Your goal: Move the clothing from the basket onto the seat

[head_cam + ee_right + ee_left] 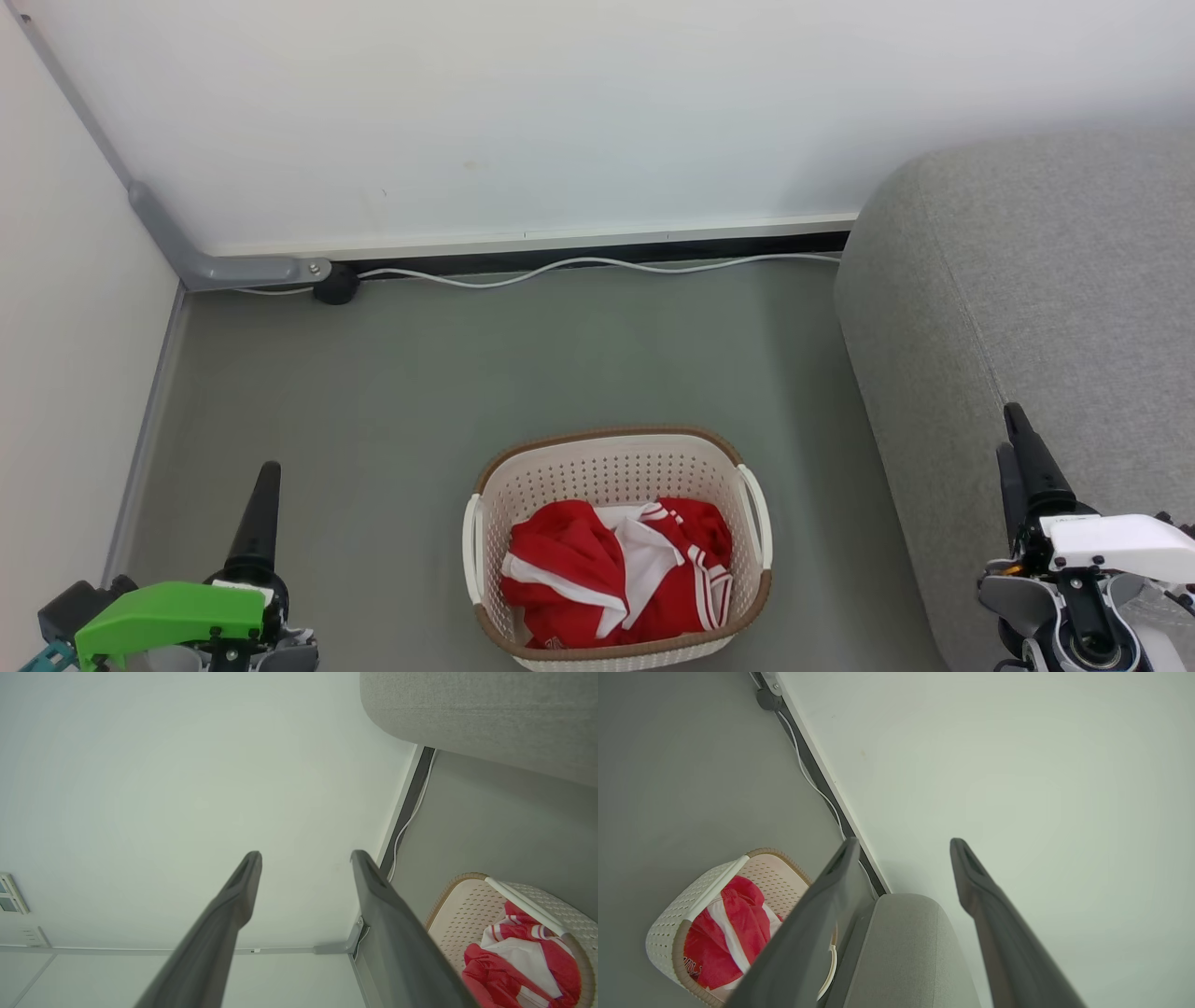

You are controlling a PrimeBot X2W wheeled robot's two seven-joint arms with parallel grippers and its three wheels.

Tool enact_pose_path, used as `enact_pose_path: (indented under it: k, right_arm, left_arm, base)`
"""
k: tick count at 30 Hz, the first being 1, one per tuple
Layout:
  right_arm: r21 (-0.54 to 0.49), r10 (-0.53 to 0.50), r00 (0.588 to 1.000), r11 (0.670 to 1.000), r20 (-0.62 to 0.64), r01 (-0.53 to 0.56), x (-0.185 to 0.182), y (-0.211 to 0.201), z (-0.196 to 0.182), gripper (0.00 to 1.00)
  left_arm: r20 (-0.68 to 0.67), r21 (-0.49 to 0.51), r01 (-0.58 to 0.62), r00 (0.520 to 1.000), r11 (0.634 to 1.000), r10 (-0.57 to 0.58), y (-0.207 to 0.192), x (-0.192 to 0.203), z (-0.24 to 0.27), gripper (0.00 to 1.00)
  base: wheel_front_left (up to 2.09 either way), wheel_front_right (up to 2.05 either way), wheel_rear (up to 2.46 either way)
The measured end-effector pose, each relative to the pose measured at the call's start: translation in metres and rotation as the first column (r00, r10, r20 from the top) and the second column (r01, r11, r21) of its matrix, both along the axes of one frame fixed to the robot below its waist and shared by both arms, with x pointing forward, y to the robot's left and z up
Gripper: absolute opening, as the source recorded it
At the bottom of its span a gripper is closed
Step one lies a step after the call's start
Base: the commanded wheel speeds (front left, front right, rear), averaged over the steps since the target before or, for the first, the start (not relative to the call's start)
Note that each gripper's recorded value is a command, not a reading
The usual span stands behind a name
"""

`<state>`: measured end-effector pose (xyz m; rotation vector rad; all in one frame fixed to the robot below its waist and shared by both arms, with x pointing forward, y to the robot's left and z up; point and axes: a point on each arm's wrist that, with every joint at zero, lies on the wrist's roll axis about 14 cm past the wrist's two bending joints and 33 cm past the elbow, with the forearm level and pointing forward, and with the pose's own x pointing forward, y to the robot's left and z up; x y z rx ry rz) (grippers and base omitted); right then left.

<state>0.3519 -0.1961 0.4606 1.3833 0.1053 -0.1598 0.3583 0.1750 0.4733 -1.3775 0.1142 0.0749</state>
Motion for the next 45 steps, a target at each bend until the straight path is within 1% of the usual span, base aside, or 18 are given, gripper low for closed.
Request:
enact_pose_path:
  k: [5, 9, 10, 11, 13, 18, 26, 33, 35, 37, 39, 41, 43, 45]
  right_arm:
    - [-0.083, 0.031, 0.999, 0.996, 0.011, -0.03, 0.002, 0.007, 0.006, 1.0]
    - [-0.161, 0.054, 0.999, 0.986, 0.004, -0.053, 0.003, 0.011, 0.007, 1.0]
    - [-0.182, 0.061, 0.998, 0.982, 0.005, -0.059, 0.003, 0.013, 0.008, 1.0]
    - [-0.182, 0.061, 0.998, 0.982, 0.005, -0.059, 0.003, 0.013, 0.008, 1.0]
    - [-0.213, 0.072, 0.997, 0.975, 0.001, -0.07, 0.004, 0.016, 0.009, 1.0]
    - [-0.292, 0.096, 0.995, 0.952, -0.004, -0.093, 0.004, 0.023, 0.011, 1.0]
    - [-0.405, 0.128, 0.992, 0.906, -0.021, -0.125, 0.0, 0.032, 0.009, 1.0]
    - [-0.492, 0.145, 0.989, 0.859, -0.027, -0.139, -0.002, 0.038, 0.01, 1.0]
    - [-0.513, 0.153, 0.988, 0.846, -0.027, -0.145, -0.002, 0.04, 0.011, 1.0]
    - [-0.539, 0.155, 0.988, 0.83, -0.025, -0.144, -0.002, 0.041, 0.012, 1.0]
    - [-0.56, 0.16, 0.987, 0.816, -0.02, -0.143, -0.002, 0.043, 0.014, 1.0]
    - [-0.584, 0.163, 0.987, 0.8, -0.017, -0.142, -0.002, 0.044, 0.016, 1.0]
    - [-0.603, 0.169, 0.986, 0.785, -0.011, -0.141, -0.002, 0.046, 0.018, 1.0]
    - [-0.624, 0.168, 0.986, 0.77, -0.007, -0.135, -0.001, 0.047, 0.019, 1.0]
  left_arm:
    - [0.021, 0.104, 0.008, 1.0, 0.995, -0.01, 0.001, 0.002, 0.008, 1.0]
    - [0.036, 0.206, 0.027, 0.999, 0.978, -0.035, 0.0, 0.002, 0.014, 1.0]
    - [0.037, 0.223, 0.027, 0.999, 0.974, -0.036, 0.0, 0.002, 0.015, 1.0]
    - [0.037, 0.223, 0.027, 0.999, 0.974, -0.036, 0.0, 0.002, 0.015, 1.0]
    - [0.043, 0.274, 0.034, 0.998, 0.961, -0.048, -0.002, 0.003, 0.017, 1.0]
    - [0.053, 0.365, 0.045, 0.996, 0.93, -0.069, -0.007, 0.003, 0.022, 1.0]
    - [0.049, 0.513, 0.055, 0.994, 0.857, -0.093, -0.011, -0.002, 0.023, 1.0]
    - [0.046, 0.591, 0.052, 0.994, 0.805, -0.098, -0.013, -0.007, 0.023, 1.0]
    - [0.045, 0.622, 0.051, 0.994, 0.781, -0.1, -0.014, -0.008, 0.023, 1.0]
    - [0.051, 0.637, 0.046, 0.993, 0.769, -0.102, -0.014, -0.009, 0.024, 1.0]
    - [0.055, 0.667, 0.039, 0.993, 0.744, -0.102, -0.014, -0.01, 0.026, 1.0]
    - [0.064, 0.682, 0.033, 0.993, 0.731, -0.104, -0.015, -0.01, 0.028, 1.0]
    - [0.067, 0.708, 0.028, 0.992, 0.705, -0.106, -0.016, -0.011, 0.029, 1.0]
    - [0.073, 0.723, 0.022, 0.991, 0.69, -0.108, -0.017, -0.011, 0.031, 1.0]
  base:
    - [0.0, 0.0, 0.0]
    - [0.0, 0.0, 0.0]
    - [0.0, 0.0, 0.0]
    - [0.0, 0.0, 0.0]
    - [0.0, 0.0, 0.0]
    - [0.0, 0.0, 0.0]
    - [0.0, 0.0, 0.0]
    - [0.0, 0.0, 0.0]
    - [0.0, 0.0, 0.0]
    - [0.0, 0.0, 0.0]
    - [0.0, 0.0, 0.0]
    - [0.0, 0.0, 0.0]
    - [0.0, 0.0, 0.0]
    - [0.0, 0.0, 0.0]
